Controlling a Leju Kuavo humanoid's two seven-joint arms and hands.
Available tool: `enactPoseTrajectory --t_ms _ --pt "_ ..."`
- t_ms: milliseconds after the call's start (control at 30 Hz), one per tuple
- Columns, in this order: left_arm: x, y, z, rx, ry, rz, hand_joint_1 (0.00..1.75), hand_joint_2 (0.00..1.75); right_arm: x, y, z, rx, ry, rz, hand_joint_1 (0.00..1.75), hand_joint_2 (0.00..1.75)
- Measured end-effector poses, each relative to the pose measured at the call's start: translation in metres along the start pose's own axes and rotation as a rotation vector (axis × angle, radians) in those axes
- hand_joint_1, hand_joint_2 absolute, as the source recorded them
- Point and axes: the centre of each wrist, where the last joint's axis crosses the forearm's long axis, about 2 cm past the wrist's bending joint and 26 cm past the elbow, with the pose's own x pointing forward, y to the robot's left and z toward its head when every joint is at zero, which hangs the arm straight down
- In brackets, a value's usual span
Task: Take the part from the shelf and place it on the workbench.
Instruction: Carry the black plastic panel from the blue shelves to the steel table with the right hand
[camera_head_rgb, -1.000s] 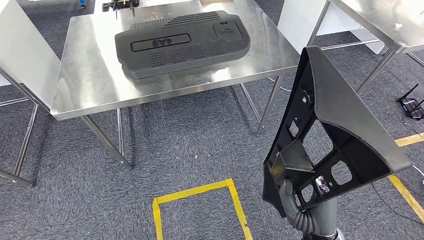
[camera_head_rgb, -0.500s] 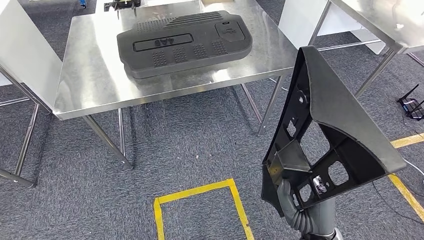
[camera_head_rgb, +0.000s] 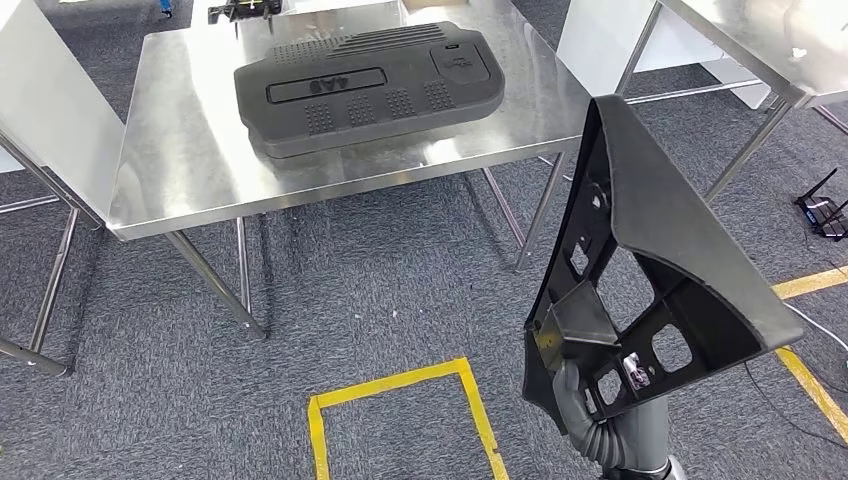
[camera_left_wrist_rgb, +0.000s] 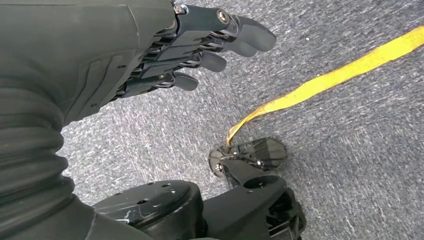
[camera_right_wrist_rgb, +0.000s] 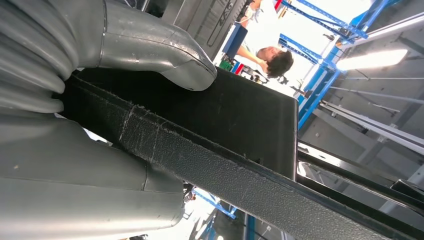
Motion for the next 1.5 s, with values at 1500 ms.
enactPoseTrajectory --t_ms 1500 --pt "0.001 -0.001 -0.0003 -0.009 0.03 0.013 0.0 1.75 -0.0027 0.0015 0.0025 0.027 0.008 0.009 1.75 1.75"
